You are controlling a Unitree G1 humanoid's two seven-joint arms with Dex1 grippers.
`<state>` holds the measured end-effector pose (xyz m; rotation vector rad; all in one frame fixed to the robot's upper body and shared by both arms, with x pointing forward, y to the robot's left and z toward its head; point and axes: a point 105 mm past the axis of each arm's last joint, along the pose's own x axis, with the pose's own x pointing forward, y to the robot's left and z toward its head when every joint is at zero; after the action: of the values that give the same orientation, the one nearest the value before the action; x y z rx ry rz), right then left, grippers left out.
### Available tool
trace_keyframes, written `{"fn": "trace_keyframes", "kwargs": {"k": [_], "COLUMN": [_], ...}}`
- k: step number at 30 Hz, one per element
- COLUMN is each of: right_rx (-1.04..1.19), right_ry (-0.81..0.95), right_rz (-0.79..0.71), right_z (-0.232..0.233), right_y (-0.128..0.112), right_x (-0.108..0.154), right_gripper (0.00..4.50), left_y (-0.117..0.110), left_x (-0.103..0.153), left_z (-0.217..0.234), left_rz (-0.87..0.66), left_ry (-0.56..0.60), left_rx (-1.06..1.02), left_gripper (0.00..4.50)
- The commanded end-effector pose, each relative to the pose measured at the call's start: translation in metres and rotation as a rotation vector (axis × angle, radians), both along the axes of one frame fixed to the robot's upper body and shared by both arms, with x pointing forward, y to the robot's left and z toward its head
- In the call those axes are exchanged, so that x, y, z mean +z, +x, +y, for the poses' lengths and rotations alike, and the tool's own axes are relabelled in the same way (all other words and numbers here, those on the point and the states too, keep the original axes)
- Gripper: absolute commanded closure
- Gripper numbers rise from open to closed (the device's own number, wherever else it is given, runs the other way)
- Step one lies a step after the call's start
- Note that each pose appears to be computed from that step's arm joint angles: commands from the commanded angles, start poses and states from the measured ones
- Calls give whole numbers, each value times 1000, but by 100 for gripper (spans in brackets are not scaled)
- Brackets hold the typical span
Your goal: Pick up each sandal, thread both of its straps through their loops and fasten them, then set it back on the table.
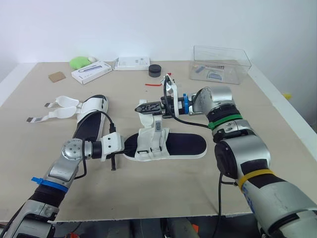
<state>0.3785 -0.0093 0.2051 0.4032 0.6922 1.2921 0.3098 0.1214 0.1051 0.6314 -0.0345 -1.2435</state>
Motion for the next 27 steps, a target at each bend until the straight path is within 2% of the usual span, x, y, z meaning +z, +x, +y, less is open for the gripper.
{"fn": "trace_keyframes", "kwargs": {"k": [1, 11, 17, 27], "right_rx": [44, 13, -23, -74], "right_ry": [62, 30, -28, -56], "right_rz": [-25, -62, -139, -270], "right_z": [8, 17, 9, -3], "right_y": [-8, -1, 12, 29], "right_x": [17, 12, 8, 26], "right_gripper": [14, 14, 14, 14], "left_y": [-5, -5, -5, -6], "left_x": [-25, -26, -26, -26], "left_z": [6, 4, 4, 4], "left_rz": [84, 88, 90, 92], "left_ry": [79, 73, 68, 70], "left_rx": [13, 13, 16, 13], "left_gripper": [450, 450, 450, 450]}}
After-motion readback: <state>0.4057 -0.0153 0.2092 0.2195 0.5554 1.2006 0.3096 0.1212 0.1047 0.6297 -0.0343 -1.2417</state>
